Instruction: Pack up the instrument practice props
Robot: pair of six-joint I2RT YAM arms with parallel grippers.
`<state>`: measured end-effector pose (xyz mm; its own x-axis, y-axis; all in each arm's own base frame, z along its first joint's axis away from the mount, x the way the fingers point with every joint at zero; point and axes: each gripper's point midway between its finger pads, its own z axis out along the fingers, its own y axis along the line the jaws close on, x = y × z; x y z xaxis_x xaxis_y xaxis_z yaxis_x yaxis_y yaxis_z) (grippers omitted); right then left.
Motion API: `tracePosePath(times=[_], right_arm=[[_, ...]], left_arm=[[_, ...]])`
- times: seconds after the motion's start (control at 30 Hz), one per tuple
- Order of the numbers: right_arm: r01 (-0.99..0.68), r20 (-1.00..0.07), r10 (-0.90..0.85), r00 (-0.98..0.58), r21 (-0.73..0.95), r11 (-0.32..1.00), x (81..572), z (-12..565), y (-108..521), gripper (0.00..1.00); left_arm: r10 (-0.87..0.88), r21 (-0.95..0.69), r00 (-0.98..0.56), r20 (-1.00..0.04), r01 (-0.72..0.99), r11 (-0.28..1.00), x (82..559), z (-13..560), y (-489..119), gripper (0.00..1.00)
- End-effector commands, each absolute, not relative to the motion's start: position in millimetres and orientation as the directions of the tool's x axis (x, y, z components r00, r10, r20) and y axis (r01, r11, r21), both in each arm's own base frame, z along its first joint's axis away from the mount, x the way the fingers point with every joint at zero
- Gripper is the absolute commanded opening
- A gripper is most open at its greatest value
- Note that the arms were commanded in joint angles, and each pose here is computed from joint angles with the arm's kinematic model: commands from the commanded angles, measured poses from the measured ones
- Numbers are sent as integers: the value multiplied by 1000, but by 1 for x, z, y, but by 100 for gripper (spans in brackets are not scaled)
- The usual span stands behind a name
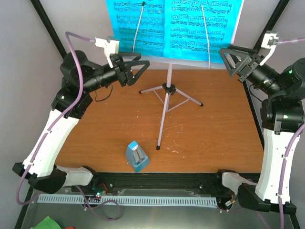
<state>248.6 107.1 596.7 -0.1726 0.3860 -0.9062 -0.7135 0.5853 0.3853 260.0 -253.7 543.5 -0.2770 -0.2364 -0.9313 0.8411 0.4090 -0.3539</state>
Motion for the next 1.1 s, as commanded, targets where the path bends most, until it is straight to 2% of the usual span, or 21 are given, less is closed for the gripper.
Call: tracePosePath(times=[0.0,0.6,0.73,0.87,1.07], right_arm=[[-739,-904,368,-218,400,542,245,598,123,76],[-741,-924,332,-189,355,570,274,604,155,63],[-747,-924,330,-190,355,562,277,605,159,61],[-746,-926,328,-187,351,566,281,605,161,60],[-755,-928,328,-176,341,560,281,608,164,58]], left_arm=[[-261,-313,-226,-939,874,372,261,575,-272,78],[-300,-307,-197,-933,873,379,313,596,-304,67],[-303,-304,-196,-933,878,369,319,598,-309,62],[-302,-306,-203,-931,886,349,322,600,-315,51],[-304,-311,-213,-928,894,323,325,600,-324,47]])
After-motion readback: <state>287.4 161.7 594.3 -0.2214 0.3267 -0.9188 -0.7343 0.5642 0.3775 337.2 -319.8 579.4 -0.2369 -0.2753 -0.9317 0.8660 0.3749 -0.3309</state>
